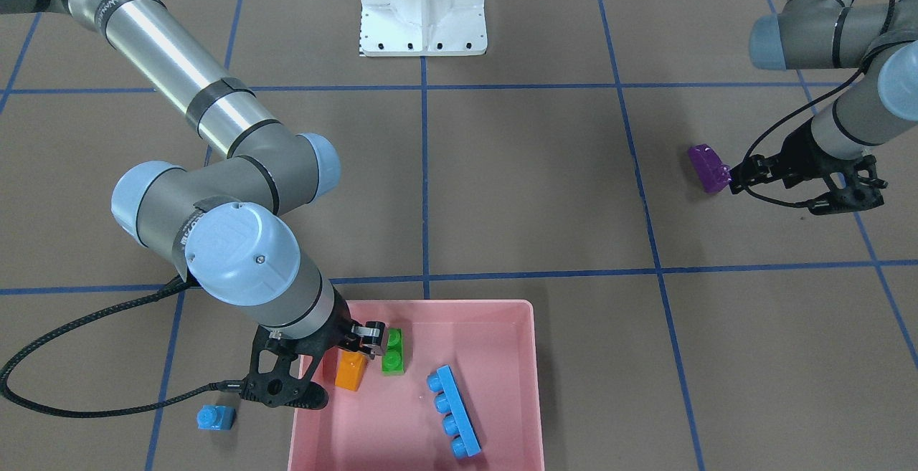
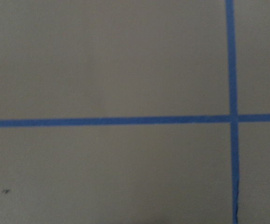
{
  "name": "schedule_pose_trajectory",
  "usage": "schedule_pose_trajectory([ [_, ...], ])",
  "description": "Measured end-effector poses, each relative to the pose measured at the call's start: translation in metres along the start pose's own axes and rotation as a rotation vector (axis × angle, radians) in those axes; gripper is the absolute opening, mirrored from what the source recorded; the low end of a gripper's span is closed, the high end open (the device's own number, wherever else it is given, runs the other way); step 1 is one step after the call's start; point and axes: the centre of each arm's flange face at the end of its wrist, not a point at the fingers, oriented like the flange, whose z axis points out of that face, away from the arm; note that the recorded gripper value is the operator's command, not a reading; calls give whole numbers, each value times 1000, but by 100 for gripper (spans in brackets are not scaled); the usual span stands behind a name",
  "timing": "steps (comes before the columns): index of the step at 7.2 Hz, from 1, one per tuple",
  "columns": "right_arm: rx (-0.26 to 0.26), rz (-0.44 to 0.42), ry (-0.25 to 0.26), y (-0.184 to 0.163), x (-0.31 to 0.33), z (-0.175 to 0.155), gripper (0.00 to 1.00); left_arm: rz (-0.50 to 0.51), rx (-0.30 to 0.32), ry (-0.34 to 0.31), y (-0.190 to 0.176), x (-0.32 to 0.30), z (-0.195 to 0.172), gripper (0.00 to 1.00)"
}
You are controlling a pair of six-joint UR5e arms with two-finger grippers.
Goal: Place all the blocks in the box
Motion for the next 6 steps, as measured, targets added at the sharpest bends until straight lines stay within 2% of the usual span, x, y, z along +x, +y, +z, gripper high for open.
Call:
schedule_pose_trajectory([
  [2, 13, 17, -19, -21, 9, -24, 100, -60, -46, -20, 15, -14, 23, 100],
  [4, 5, 54, -48, -60, 45, -63, 100, -68, -89, -37, 29, -1, 46, 100],
  [5, 6, 54, -40, -78, 78, -69, 100, -56, -111, -45, 37, 7, 59, 97],
  [6, 4, 45, -18, -89, 114, -62, 100, -42, -132, -54, 44, 14, 71, 88],
])
